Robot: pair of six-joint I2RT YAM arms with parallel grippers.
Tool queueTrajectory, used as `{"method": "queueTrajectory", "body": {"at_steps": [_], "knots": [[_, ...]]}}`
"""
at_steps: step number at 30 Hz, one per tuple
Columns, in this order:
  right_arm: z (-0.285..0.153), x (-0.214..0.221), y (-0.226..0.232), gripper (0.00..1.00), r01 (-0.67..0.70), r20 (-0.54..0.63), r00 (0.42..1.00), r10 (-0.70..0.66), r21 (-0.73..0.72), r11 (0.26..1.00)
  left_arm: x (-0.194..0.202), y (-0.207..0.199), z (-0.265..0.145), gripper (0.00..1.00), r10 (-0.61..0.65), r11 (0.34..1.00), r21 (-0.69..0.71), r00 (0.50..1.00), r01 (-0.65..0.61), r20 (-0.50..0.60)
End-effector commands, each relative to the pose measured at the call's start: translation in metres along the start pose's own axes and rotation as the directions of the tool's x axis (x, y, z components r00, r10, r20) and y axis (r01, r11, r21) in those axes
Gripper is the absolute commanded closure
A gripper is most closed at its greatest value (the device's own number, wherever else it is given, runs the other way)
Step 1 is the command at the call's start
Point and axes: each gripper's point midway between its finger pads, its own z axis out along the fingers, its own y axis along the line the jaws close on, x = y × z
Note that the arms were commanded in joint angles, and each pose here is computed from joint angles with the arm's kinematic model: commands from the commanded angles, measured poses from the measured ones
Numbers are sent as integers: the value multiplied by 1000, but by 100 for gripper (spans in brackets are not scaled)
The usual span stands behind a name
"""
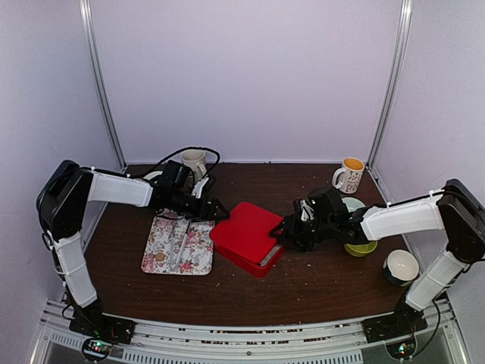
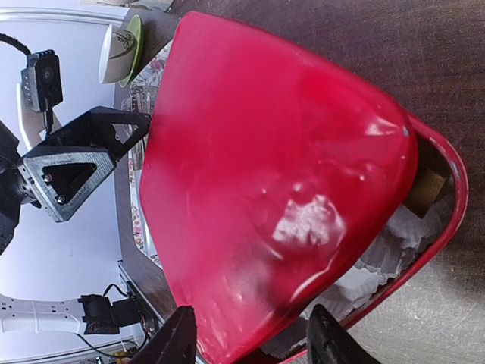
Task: Pack the chocolate
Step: Pick up the box lid from the packing box.
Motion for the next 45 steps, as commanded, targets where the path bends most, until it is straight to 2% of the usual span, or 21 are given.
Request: {"method": "queueTrajectory", "body": {"at_steps": [1, 11, 17, 22, 27, 36, 45], "knots": [[3, -5, 2, 50, -10, 11, 1000, 10, 19, 1000, -11, -9, 4, 21, 38, 998, 57, 999, -39, 21], [2, -9, 4, 50, 4, 21, 1000, -5, 35, 999, -12, -10, 5, 22, 38, 997, 60, 999, -39, 15], [2, -7, 3, 43, 27, 17, 999, -28, 64, 998, -9, -5, 8, 21, 28, 998, 48, 1000, -28, 5], [8, -2, 2, 42, 15, -5, 1000, -15, 68, 998, -5, -2, 16, 21, 2, 998, 60, 1000, -1, -21], [11, -2, 6, 43, 13, -17, 1000, -12, 65, 998, -4, -4, 17, 27, -4, 996, 86, 1000, 6, -20], [23, -9, 19, 45, -21, -9, 1000, 21, 13, 1000, -1, -4, 17, 48, -7, 996, 87, 1000, 9, -27], [30, -16, 33, 51, -46, 9, 999, 46, -77, 996, -3, -7, 13, 51, -10, 996, 91, 1000, 12, -26]]}}
